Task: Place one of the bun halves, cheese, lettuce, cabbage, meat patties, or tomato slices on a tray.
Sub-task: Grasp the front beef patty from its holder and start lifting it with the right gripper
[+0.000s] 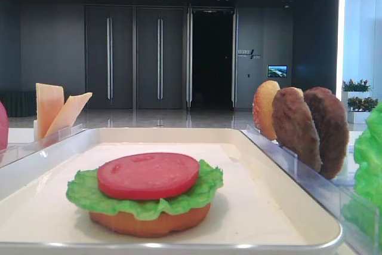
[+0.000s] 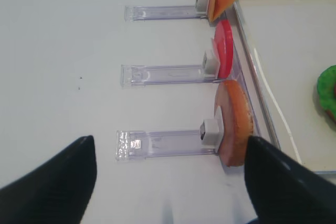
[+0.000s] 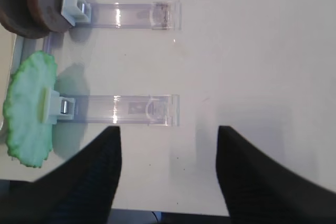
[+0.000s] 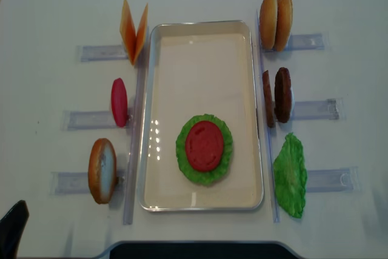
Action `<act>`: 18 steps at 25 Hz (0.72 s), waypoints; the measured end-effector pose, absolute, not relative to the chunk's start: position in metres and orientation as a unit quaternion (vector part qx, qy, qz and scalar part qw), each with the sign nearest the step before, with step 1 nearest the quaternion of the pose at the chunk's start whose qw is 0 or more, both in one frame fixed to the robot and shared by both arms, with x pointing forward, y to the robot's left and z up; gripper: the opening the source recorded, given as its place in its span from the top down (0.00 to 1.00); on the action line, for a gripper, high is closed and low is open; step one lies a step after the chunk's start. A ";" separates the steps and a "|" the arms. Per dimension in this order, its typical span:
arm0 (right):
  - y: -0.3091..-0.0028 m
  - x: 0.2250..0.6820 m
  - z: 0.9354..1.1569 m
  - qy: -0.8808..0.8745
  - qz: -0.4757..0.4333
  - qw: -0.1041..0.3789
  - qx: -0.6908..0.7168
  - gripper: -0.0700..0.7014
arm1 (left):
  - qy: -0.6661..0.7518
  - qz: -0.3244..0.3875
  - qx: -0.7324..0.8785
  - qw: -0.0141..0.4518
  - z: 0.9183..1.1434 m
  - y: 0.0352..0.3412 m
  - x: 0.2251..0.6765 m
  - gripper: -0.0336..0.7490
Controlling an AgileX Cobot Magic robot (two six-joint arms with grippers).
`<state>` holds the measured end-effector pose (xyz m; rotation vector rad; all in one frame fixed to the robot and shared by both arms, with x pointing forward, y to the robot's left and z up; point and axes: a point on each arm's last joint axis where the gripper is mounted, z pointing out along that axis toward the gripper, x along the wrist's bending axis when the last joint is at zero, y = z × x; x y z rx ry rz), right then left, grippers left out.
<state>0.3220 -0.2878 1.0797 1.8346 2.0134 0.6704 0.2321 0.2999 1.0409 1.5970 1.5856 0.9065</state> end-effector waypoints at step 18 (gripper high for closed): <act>-0.287 0.483 1.109 0.718 0.153 0.073 0.675 0.37 | 0.612 0.350 0.617 0.350 1.041 0.300 0.232 0.09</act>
